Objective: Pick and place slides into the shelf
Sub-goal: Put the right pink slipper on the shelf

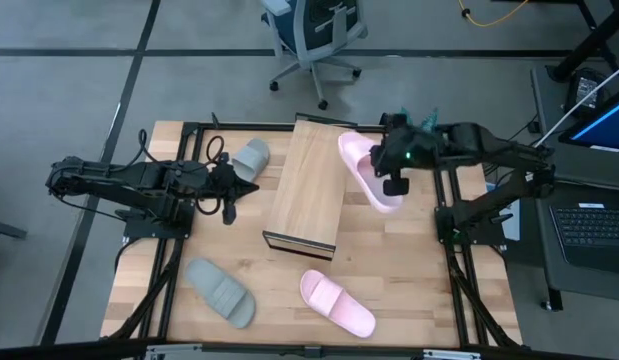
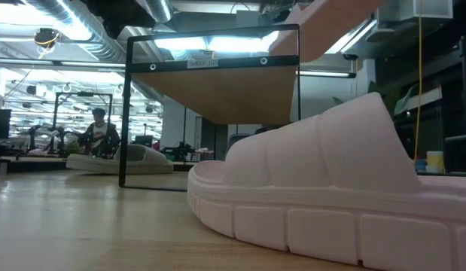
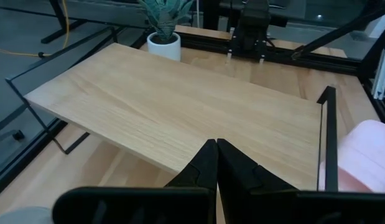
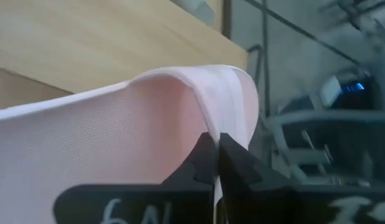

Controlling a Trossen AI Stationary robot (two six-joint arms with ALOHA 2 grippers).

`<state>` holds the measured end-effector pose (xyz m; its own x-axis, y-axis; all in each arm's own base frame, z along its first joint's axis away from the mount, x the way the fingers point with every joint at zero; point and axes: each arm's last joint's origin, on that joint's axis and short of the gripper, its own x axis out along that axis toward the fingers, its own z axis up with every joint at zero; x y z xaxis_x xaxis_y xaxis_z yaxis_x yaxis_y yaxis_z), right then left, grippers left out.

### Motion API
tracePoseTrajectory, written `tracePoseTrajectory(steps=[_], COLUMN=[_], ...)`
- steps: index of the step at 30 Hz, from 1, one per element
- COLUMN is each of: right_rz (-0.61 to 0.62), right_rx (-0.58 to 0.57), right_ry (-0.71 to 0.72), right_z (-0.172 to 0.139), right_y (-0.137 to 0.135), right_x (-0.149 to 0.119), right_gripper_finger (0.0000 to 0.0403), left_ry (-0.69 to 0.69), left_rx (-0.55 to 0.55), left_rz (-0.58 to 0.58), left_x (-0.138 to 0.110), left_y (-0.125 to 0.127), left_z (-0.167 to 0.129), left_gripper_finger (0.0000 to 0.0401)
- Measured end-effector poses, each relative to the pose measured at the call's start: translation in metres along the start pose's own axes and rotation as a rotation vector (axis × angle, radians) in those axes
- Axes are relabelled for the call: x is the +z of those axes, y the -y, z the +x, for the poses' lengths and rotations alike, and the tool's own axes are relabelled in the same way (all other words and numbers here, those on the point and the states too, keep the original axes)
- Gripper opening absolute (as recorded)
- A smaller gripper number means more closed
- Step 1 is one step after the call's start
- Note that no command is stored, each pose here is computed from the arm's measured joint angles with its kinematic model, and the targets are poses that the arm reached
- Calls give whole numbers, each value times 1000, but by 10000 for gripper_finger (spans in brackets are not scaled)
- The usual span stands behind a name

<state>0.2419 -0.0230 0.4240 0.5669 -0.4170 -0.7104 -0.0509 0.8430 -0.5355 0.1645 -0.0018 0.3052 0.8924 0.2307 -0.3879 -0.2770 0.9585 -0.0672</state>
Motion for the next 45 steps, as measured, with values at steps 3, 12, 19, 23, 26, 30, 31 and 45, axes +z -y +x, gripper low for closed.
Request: tracePoseTrajectory(steps=[3,12,19,23,26,30,31,45], right_rz=[-46,-141,-252,-304,-318,-378,-378,-461], right_rx=[41,111,127,141,148,137,132,118], right_ry=[32,115,176,150,162,179,182,326], right_z=[4,18,40,58,71,86,89,109], right_y=[10,37,56,64,71,77,79,90], right_x=[-3,-11,-13,-16,-18,-16,-16,-10], right_gripper_finger=[8,8,8,8,8,8,8,8], left_ry=[4,8,24,30,33,34,35,43], left_rx=[22,42,49,82,93,93,93,114], left_rz=[0,0,-5,-5,-5,-6,-6,-7], left_x=[0,0,2,2,2,2,2,3], left_y=[-1,-1,-1,-2,-3,-2,-2,-3], left_z=[0,0,0,0,0,0,0,0], left_gripper_finger=[0,0,0,0,0,0,0,0])
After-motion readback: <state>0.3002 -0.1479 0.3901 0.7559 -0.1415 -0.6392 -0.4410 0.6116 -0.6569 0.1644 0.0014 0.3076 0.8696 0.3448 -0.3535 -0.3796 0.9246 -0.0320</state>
